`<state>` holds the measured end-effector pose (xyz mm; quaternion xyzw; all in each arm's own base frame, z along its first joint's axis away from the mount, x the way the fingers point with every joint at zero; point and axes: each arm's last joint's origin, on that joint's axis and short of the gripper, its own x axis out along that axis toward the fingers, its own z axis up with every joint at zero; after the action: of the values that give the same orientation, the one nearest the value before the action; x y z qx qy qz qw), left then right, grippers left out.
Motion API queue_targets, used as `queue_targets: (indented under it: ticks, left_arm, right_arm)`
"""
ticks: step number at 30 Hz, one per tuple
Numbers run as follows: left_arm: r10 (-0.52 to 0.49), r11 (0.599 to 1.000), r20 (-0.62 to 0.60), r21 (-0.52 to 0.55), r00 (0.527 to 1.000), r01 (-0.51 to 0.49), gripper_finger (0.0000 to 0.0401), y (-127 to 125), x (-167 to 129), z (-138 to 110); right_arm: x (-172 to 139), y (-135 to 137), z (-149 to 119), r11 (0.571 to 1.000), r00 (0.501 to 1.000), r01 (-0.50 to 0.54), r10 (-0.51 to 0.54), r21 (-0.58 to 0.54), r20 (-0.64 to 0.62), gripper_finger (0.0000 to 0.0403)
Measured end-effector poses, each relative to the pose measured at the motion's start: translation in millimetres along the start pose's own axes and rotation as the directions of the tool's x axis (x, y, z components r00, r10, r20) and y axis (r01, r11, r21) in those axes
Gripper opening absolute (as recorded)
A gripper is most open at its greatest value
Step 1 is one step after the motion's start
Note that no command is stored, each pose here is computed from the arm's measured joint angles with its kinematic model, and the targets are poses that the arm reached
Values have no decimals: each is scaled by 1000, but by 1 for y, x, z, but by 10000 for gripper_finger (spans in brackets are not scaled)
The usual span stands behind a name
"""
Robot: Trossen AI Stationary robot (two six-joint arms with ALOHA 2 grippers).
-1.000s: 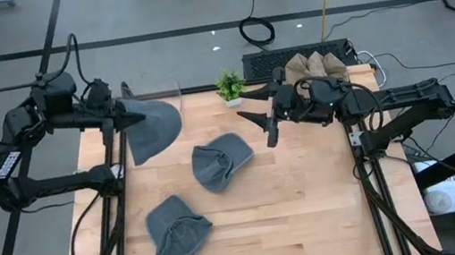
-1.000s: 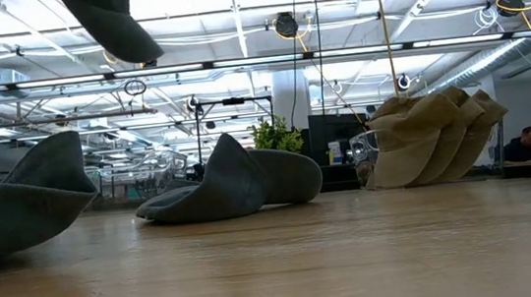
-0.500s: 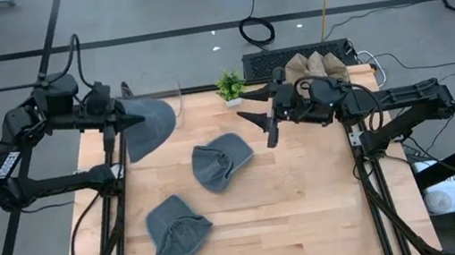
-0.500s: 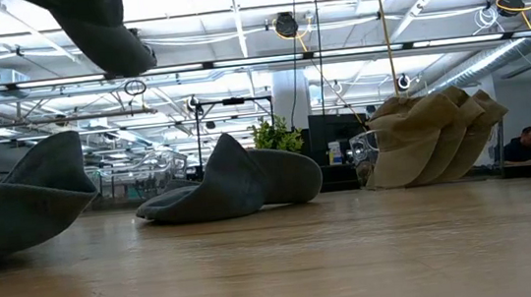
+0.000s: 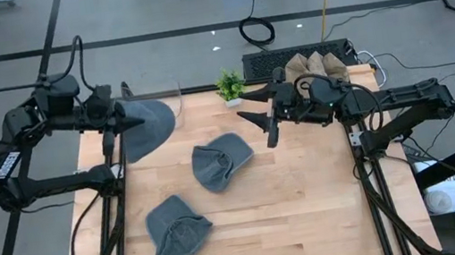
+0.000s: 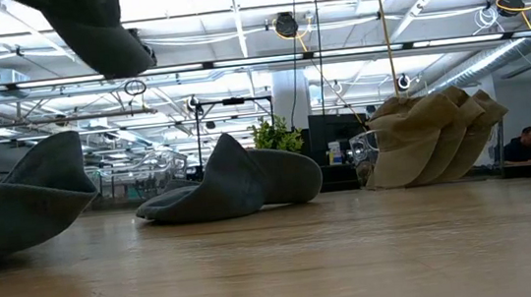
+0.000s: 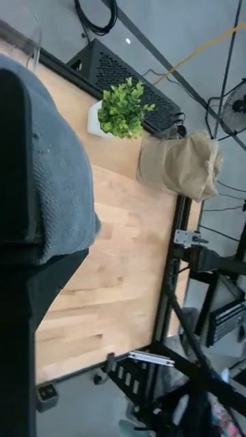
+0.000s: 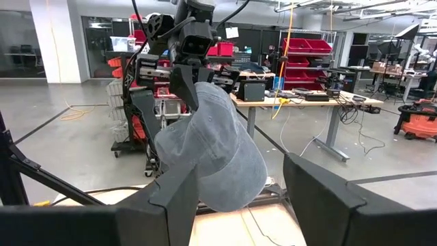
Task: Pick & Place hat
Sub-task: Put the bottom right blue cap into the left transparent bin
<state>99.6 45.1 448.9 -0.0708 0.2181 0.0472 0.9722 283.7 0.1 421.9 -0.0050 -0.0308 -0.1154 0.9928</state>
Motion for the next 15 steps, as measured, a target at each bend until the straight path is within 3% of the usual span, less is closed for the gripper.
queue_targets:
  ticks: [4,10,15]
  left_arm:
    - [63,997,-53,44,997,-61,1,0,-3,-7]
    - [283,956,-191,131,940,-261,1,5,-7,-19]
    - [347,928,-213,219,913,-302,1,9,-4,-19]
  right_arm:
    - [0,0,0,1000,1000,1,-1,0,0,196]
    - [0,0,0,1000,1000,1,-1,0,0,196]
    - [0,0,0,1000,1000,2,-2,0,0,196]
